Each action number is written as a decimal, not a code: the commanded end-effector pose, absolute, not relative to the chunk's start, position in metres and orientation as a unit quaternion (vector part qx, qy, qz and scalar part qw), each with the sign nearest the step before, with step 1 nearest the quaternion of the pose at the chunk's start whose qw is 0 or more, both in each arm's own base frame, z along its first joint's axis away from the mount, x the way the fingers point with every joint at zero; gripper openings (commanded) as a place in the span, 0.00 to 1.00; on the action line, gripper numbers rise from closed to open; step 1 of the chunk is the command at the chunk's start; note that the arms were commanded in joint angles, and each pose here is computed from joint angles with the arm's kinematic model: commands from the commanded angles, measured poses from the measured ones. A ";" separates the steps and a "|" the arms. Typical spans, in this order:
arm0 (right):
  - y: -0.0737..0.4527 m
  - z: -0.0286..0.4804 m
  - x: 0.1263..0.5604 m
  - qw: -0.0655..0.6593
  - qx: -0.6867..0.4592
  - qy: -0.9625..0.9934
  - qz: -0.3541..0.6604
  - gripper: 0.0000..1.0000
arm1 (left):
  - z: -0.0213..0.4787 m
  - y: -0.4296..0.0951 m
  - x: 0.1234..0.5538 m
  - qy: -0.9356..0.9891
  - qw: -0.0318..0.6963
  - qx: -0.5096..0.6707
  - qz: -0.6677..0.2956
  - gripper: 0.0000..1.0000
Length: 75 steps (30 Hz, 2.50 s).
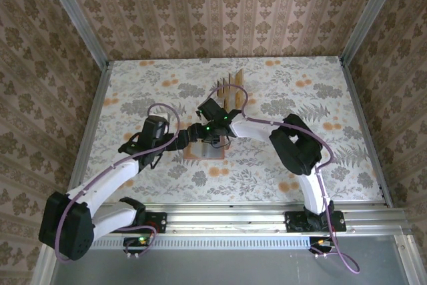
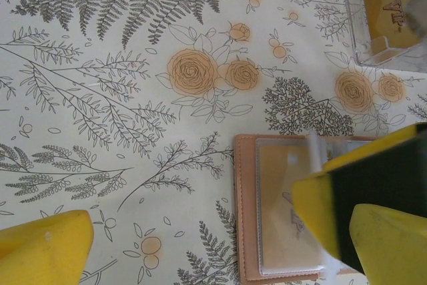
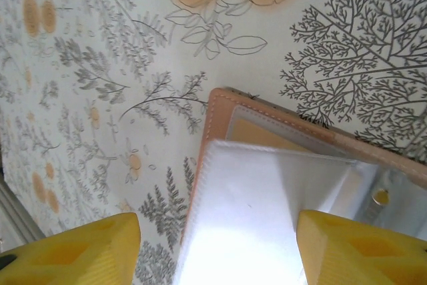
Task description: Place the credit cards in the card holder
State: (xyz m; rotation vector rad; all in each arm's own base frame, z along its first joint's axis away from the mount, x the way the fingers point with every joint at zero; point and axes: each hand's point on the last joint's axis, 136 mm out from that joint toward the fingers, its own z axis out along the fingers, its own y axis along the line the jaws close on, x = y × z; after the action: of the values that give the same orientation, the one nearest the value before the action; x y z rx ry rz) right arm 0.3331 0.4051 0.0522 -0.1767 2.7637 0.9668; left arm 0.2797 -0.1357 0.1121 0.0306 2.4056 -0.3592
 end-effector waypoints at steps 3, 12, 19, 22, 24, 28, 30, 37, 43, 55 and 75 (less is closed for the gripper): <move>0.409 0.036 0.331 0.082 -0.045 0.945 0.313 0.65 | 0.111 -0.134 0.277 0.928 0.341 0.002 -0.149 1.00; 0.410 0.039 0.328 0.082 -0.047 0.944 0.316 0.65 | 0.109 -0.133 0.277 0.930 0.336 0.001 -0.151 1.00; 0.404 0.081 0.335 0.110 -0.064 0.933 0.336 0.66 | 0.104 -0.135 0.278 0.934 0.325 0.003 -0.150 1.00; 0.395 0.099 0.341 0.126 -0.066 0.931 0.338 0.66 | 0.102 -0.137 0.280 0.935 0.321 0.003 -0.151 1.00; 0.387 0.108 0.344 0.133 -0.065 0.930 0.337 0.66 | 0.099 -0.138 0.281 0.936 0.318 0.001 -0.150 1.00; 0.365 0.119 0.352 0.151 -0.057 0.931 0.326 0.66 | 0.096 -0.141 0.285 0.939 0.311 0.001 -0.149 1.00; 0.349 0.126 0.359 0.165 -0.049 0.934 0.314 0.66 | 0.094 -0.142 0.285 0.940 0.308 0.002 -0.149 1.00; 0.267 0.165 0.393 0.241 -0.023 0.945 0.218 0.59 | 0.088 -0.147 0.285 0.944 0.296 0.008 -0.142 1.00; 0.201 0.184 0.421 0.265 0.014 0.952 0.151 0.46 | 0.086 -0.152 0.289 0.945 0.295 0.012 -0.142 1.00; 0.207 0.186 0.447 0.250 0.006 0.952 0.175 0.33 | 0.086 -0.158 0.297 0.946 0.293 0.024 -0.138 1.00; 0.267 0.125 0.455 0.193 -0.049 0.976 0.088 0.27 | 0.079 -0.164 0.300 0.944 0.293 0.027 -0.150 1.00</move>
State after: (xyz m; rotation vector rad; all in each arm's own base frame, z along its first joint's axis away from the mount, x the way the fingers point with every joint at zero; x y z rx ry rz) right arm 0.4569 0.2767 0.1314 -0.1267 2.7031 0.3695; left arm 0.2981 -0.1594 0.0777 0.0529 2.5267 -0.3780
